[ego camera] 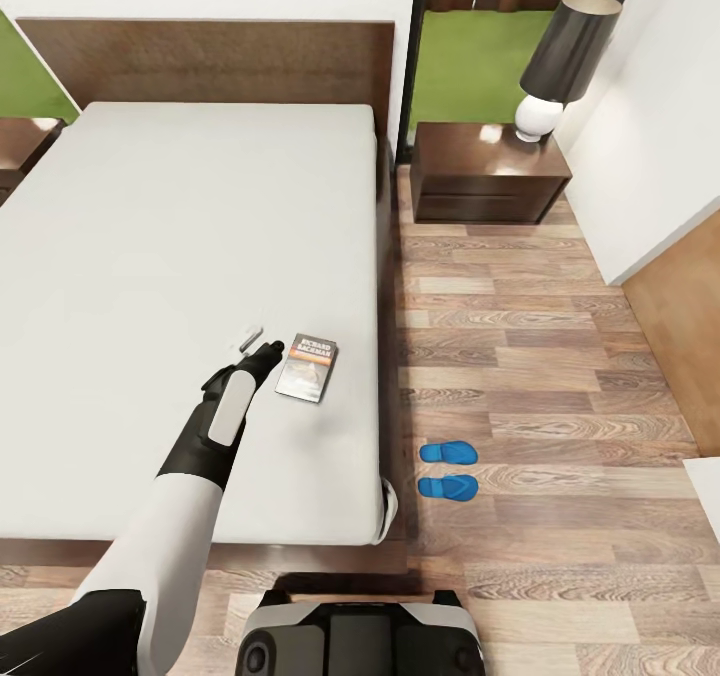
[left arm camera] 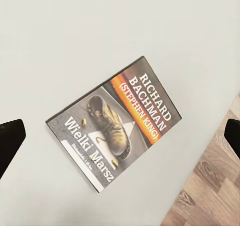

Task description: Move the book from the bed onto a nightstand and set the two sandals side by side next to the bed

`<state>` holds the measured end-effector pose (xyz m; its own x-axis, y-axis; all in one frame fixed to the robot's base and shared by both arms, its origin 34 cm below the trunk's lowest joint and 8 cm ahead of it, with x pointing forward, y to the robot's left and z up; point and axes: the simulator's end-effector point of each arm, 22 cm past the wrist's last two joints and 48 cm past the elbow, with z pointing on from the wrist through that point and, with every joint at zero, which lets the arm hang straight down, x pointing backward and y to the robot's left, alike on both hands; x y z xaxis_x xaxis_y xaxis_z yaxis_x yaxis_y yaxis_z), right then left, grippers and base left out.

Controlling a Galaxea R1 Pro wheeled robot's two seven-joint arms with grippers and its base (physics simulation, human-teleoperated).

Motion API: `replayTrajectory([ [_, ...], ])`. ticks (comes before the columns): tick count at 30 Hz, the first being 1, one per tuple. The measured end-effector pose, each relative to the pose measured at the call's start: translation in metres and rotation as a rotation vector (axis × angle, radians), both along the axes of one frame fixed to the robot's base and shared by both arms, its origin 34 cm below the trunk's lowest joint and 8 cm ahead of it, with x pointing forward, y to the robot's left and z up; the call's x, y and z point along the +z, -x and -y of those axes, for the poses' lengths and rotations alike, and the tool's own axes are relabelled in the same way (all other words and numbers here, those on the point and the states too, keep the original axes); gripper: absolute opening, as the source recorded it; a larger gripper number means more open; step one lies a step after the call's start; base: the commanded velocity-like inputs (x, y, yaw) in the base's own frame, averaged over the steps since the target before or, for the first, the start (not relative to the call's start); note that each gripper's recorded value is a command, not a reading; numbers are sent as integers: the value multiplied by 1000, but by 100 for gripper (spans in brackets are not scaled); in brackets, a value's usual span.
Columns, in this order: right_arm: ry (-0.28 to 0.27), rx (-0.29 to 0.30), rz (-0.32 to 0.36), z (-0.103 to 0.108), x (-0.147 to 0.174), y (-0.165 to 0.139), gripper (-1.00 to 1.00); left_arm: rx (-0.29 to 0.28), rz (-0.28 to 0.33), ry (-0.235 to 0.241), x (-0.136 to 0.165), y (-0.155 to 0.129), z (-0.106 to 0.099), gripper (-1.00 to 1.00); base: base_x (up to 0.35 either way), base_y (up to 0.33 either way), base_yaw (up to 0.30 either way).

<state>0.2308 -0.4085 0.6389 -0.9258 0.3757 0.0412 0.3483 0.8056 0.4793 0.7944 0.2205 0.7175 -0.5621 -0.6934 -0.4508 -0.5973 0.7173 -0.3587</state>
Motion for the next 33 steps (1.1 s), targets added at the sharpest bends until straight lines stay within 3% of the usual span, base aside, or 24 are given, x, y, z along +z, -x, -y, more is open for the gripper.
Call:
replayTrajectory([
  [11,-1,0,1,0,-7,-5,100,0,3,0,-6,-6,0,100,0,0,0],
  [15,-1,0,1,0,-10,-7,100,2,62,1,14,-24,-2,100,0,0,0],
  [20,-1,0,2,0,-14,-9,100,-37,90,0,20,-33,12,100,0,0,0],
  [28,-1,1,3,0,-20,-12,100,-109,190,49,38,-55,39,100,0,0,0],
  [33,-1,1,3,0,-25,-14,100,-119,193,54,34,-56,43,100,0,0,0],
])
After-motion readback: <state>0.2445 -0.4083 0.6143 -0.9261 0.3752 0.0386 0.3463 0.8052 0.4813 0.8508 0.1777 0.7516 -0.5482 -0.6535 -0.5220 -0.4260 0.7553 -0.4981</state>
